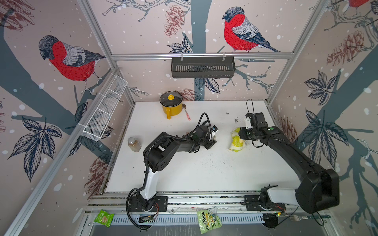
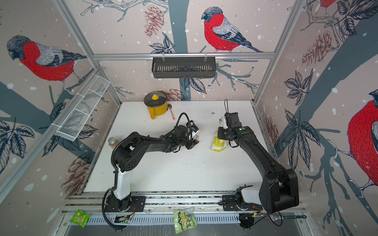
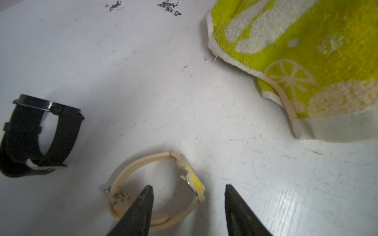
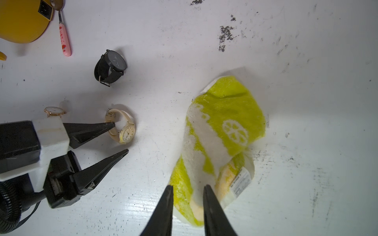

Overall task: Wipe the watch dial
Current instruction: Pick up the watch at the center of the board.

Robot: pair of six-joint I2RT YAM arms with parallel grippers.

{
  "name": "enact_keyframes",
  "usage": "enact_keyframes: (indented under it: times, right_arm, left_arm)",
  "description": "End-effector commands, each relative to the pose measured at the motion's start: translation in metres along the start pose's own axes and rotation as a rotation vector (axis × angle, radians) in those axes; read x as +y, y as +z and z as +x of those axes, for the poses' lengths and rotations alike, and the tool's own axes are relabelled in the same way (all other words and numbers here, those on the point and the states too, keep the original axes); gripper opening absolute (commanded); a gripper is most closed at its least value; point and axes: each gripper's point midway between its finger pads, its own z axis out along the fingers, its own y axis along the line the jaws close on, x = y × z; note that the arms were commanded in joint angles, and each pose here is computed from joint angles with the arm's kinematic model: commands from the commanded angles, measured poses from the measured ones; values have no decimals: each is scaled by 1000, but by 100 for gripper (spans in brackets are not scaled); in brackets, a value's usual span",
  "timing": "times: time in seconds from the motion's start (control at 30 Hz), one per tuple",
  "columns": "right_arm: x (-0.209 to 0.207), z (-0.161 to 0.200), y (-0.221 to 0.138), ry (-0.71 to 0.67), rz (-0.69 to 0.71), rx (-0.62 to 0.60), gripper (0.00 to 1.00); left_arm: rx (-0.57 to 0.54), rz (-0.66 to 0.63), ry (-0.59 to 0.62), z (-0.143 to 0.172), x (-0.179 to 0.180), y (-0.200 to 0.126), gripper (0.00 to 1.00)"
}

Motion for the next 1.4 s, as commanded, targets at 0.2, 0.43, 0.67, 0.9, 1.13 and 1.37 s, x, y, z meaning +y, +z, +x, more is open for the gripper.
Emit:
enact_keyframes:
  times: [0.2,0.43,0.67,0.9,1.13,1.37]
  right_arm:
    - [3,-1,-10,-6,-14,-21,28]
    - [5,-1,-14,-2,-25,-27,33]
    - [4,4,-12,10,-27,-19,46]
    - [14,4,-26,8,-53,-62,51]
    - [41,24,-32,-30,-83,-83,54]
    - [65,57,-38,-38,-102,-88,60]
  left_arm:
    - [-12,-4,-11,-1,-1,-12,56]
    - [-55,15,-5,-20,-6,-28,57]
    - [-98,-6,3,-36,-6,-53,57]
    - [-183,-218,-8,-42,19,-105,53]
    - [-192,-364,-129,-21,33,-154,53]
    - [-230,-458,-349,20,37,-200,57]
